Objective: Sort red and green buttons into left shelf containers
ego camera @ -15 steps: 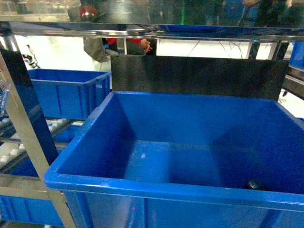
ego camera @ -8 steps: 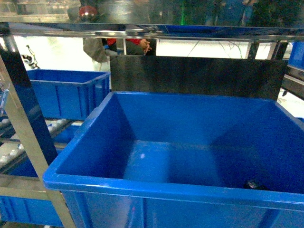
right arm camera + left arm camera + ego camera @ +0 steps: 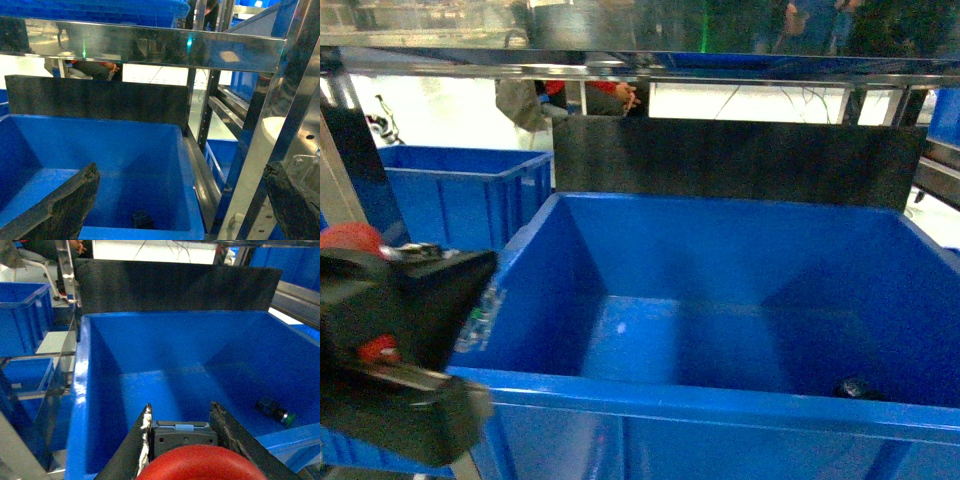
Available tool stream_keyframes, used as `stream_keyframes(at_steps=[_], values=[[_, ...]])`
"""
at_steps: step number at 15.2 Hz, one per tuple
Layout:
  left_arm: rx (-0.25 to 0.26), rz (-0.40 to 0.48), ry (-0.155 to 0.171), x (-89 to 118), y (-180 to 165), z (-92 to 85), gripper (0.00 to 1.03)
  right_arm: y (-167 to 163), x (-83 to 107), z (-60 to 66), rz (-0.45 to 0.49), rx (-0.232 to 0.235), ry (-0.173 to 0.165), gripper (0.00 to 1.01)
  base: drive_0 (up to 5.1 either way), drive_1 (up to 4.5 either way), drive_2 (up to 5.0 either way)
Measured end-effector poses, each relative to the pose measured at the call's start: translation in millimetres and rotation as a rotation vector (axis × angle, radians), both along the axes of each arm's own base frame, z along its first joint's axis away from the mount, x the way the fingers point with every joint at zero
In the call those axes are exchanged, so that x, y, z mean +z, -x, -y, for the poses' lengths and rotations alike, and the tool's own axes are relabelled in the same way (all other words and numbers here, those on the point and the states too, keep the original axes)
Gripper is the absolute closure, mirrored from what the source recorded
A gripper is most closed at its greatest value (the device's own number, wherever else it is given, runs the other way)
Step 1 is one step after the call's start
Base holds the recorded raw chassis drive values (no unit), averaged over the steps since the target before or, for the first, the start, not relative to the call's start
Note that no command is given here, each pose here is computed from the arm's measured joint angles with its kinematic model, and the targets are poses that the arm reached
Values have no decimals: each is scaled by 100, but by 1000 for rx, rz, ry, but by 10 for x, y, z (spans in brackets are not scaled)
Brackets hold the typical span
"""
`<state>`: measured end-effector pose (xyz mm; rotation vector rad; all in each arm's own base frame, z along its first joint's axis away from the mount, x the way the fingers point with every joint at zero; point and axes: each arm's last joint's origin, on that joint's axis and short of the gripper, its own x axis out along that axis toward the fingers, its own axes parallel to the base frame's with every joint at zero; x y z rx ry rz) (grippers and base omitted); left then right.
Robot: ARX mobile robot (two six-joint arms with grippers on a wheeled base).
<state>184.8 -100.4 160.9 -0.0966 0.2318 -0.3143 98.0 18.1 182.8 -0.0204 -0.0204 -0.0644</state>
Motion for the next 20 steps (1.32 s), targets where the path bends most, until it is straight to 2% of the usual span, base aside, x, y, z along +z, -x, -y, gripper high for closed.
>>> stream_keyframes(at_steps=[3, 6, 7, 8, 9, 10, 11, 12, 13, 14, 15, 17, 18, 20], values=[[-55, -30, -21, -116, -305, 333, 75, 0, 0, 0, 0, 0, 0, 3, 0, 0, 0], [-54, -116, -65, -407, -669, 620, 75, 0, 0, 0, 0, 0, 0, 3, 0, 0, 0], [-52, -133, -65, -484, -778, 703, 75, 0, 0, 0, 0, 0, 0, 3, 0, 0, 0], [-44, -157, -47, -556, -894, 777, 75, 0, 0, 0, 0, 0, 0, 3, 0, 0, 0], [-6, -180, -44, -672, -1052, 872, 75, 0, 0, 0, 0, 0, 0, 3, 0, 0, 0], [64, -200, -53, -756, -1152, 890, 75, 0, 0, 0, 0, 0, 0, 3, 0, 0, 0], [115, -219, -39, -829, -1255, 896, 75, 0, 0, 0, 0, 0, 0, 3, 0, 0, 0], [151, -224, -15, -869, -1350, 916, 75, 0, 0, 0, 0, 0, 0, 3, 0, 0, 0], [184, -211, 40, -870, -1433, 937, 74, 0, 0, 0, 0, 0, 0, 3, 0, 0, 0], [195, -213, 65, -881, -1459, 945, 63, 0, 0, 0, 0, 0, 0, 3, 0, 0, 0], [192, -199, 94, -874, -1453, 933, 34, 0, 0, 0, 0, 0, 0, 3, 0, 0, 0], [188, -181, 102, -843, -1375, 864, 12, 0, 0, 0, 0, 0, 0, 3, 0, 0, 0], [188, -156, 91, -788, -1297, 802, 3, 0, 0, 0, 0, 0, 0, 3, 0, 0, 0], [154, -66, 89, -542, -1119, 667, 5, 0, 0, 0, 0, 0, 0, 3, 0, 0, 0]])
